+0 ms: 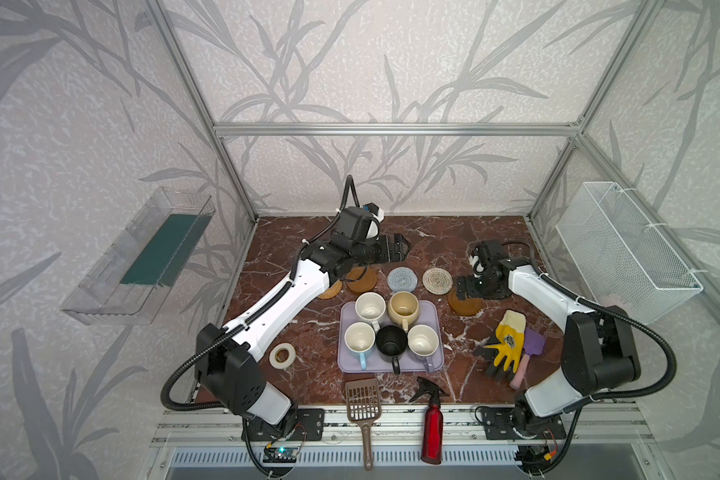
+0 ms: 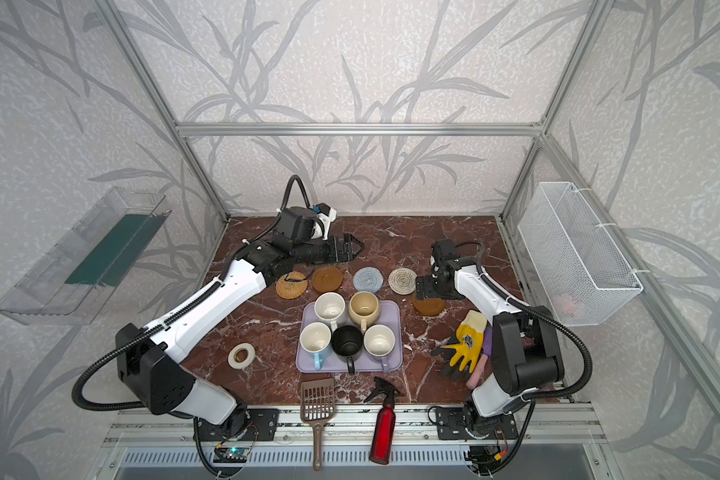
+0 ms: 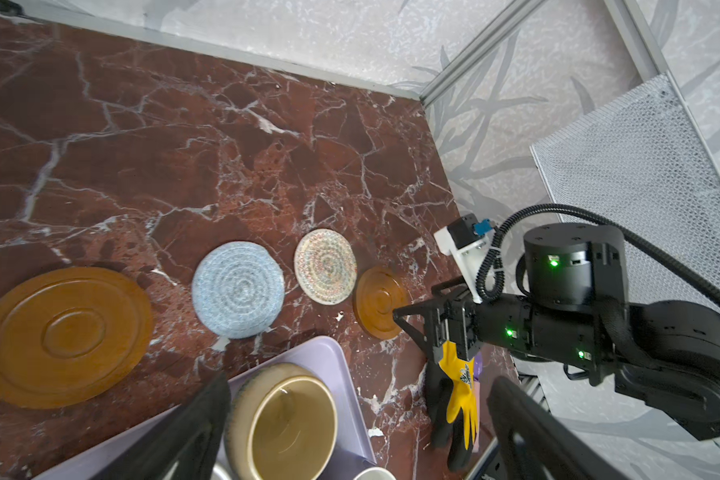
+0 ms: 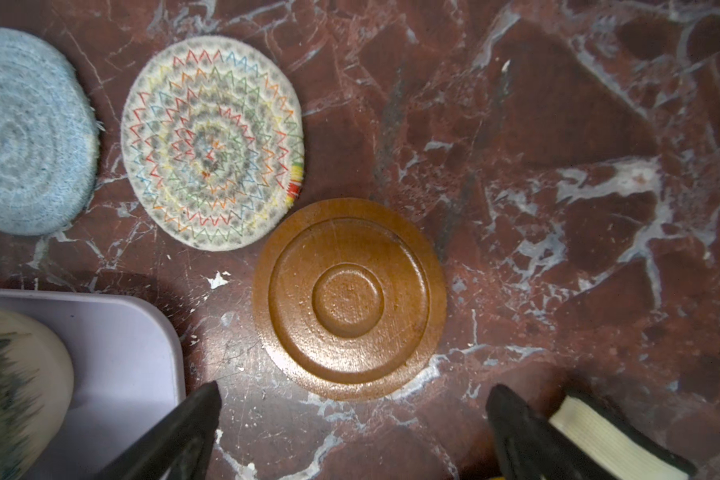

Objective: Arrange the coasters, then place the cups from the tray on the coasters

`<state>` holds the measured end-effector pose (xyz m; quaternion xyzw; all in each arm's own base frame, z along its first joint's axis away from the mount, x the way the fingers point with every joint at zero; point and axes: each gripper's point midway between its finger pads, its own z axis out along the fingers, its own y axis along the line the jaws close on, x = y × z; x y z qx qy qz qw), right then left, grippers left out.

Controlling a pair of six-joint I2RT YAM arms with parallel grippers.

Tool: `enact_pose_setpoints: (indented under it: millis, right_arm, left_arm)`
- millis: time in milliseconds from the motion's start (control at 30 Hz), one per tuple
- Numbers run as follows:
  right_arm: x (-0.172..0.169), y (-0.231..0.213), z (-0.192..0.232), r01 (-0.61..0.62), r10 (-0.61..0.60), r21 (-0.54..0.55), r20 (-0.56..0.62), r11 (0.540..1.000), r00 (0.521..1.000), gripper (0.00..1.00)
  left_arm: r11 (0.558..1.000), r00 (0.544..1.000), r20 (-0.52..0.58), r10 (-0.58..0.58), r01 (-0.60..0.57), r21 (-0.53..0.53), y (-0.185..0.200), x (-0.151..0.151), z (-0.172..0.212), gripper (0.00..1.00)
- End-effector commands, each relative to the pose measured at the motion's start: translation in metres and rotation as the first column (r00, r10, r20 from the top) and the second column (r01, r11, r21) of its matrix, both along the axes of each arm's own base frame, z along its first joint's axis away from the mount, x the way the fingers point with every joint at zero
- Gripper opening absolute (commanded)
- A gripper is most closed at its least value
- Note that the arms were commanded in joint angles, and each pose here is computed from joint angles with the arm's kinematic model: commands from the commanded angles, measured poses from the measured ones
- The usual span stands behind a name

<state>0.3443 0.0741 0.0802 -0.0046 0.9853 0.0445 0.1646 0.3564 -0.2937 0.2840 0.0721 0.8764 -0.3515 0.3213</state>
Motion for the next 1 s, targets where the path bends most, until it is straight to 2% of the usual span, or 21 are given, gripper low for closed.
enact_pose_setpoints:
  millis: [0,200,333,500,600,967]
  right_arm:
    - [-0.003,-0.009,-0.010,0.016,-0.017,-0.026,-0.054,1.000,0.998,0.95]
    - [0.001,-0.018,-0.022,0.011,-0.018,-0.076,-0.102,0.997,0.995,0.80]
    - [-0.001,-0.025,-0.037,0.016,-0.031,-0.106,-0.138,0.994,0.990,0.75]
    - [-0.002,-0.029,-0.044,0.004,-0.027,-0.133,-0.167,0.991,0.986,0.69]
    - [-0.003,-0.033,-0.047,0.010,-0.038,-0.154,-0.180,0.988,0.983,0.64]
    - [0.003,-0.037,-0.059,0.011,-0.051,-0.186,-0.211,0.983,0.976,0.59]
  left_arm:
    - [0.997,0.997,-0.032,-0.063,0.065,0.046,-0.012,-0.010,-0.008,0.99]
    - [0.994,0.995,-0.045,-0.086,0.088,0.060,-0.024,-0.017,-0.016,0.99]
    - [0.993,0.993,-0.050,-0.107,0.108,0.035,-0.029,-0.023,-0.018,0.99]
    - [0.987,0.995,-0.044,-0.085,0.090,0.132,-0.016,-0.021,-0.024,0.99]
    - [0.986,0.995,-0.044,-0.090,0.096,0.135,-0.014,-0.024,-0.026,0.99]
    - [0.987,0.996,-0.015,-0.090,0.091,0.129,-0.010,-0.027,-0.020,0.99]
